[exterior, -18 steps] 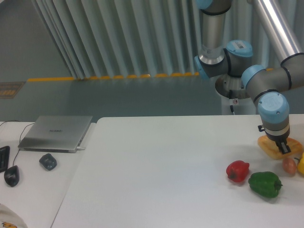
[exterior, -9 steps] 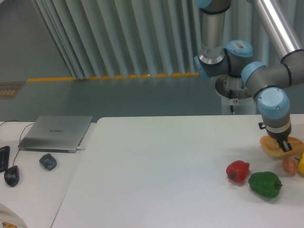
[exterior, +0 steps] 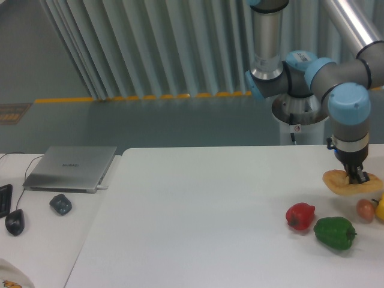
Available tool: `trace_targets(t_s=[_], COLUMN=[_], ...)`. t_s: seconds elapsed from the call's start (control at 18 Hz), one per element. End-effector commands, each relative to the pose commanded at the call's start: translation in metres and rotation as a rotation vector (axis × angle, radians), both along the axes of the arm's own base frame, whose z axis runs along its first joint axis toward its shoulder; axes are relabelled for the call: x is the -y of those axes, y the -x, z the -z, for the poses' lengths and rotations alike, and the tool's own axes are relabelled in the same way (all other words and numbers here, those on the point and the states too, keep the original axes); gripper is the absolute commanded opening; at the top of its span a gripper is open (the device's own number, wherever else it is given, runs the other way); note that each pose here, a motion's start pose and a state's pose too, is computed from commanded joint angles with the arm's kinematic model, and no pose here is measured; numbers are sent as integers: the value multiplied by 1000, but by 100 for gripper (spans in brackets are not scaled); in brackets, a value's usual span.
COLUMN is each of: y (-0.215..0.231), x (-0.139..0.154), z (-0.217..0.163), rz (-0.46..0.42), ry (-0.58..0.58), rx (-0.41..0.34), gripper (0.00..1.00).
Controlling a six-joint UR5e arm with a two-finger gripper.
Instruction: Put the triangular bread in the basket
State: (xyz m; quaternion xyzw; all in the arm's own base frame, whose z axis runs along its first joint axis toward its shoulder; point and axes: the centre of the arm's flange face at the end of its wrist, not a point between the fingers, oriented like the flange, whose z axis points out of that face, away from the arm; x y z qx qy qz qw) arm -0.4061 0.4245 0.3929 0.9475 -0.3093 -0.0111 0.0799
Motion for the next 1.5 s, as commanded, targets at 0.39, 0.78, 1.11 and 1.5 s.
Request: trace_targets(t_s=[0.39, 0.78, 1.11, 1.5], y=[88, 144, 150, 136], x=[102, 178, 187, 169], z=[-24, 7, 28, 32], rz=[130, 334, 394, 357], ry=[4, 24, -81, -272], rx=[11, 89, 131, 145], gripper=[0, 4, 100, 100])
